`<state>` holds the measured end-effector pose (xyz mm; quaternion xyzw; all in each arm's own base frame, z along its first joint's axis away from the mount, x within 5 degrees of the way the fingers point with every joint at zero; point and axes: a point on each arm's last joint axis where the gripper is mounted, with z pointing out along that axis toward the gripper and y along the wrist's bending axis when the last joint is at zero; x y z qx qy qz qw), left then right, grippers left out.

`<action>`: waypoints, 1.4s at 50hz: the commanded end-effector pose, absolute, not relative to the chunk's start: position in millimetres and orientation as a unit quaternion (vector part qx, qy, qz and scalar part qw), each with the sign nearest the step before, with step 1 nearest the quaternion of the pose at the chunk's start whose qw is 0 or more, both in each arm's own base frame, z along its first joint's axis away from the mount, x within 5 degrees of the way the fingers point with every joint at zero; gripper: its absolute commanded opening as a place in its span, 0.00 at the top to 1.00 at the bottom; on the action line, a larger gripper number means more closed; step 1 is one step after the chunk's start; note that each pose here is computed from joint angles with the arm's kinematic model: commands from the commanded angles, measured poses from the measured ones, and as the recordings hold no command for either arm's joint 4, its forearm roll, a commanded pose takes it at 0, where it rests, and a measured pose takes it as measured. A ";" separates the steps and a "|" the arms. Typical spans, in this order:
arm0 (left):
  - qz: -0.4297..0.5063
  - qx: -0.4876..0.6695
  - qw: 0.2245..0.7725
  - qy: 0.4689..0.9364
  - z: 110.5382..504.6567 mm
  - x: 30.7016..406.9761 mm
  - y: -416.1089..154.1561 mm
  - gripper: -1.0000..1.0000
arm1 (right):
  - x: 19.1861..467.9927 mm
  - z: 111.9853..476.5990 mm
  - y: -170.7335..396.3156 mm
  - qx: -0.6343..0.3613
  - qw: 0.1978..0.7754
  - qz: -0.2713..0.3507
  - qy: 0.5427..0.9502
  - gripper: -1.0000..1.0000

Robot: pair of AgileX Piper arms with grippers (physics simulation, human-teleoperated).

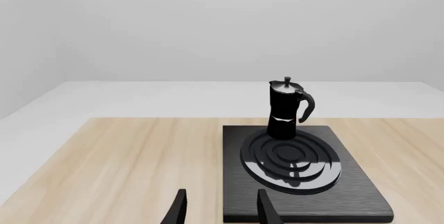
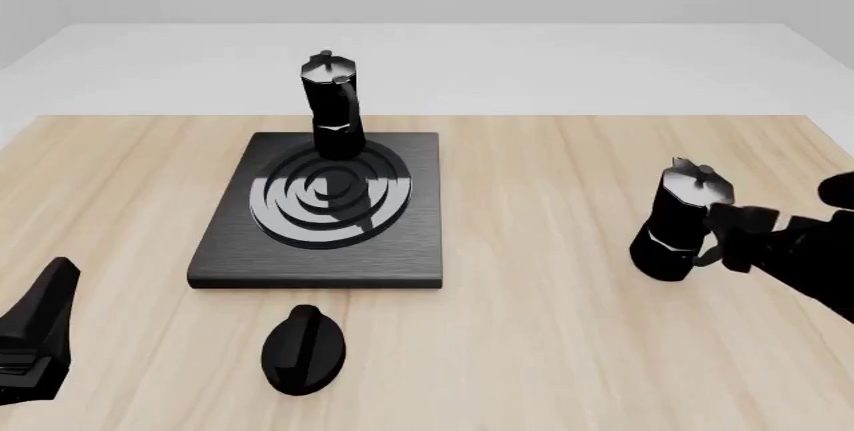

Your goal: Put both moka pots on the stove.

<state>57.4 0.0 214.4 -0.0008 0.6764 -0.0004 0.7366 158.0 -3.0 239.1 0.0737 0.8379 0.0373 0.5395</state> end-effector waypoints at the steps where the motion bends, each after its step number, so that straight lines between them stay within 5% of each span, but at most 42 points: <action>1: 0.000 -0.001 0.737 0.676 214.4 57.4 0.1 0.00 | 166.7 238.6 -3.8 0.067 0.537 0.030 0.840 0.00; 70: 0.000 -0.001 0.737 0.676 214.4 57.4 0.0 0.00 | 202.8 223.2 -10.9 0.055 0.519 0.005 0.853 0.00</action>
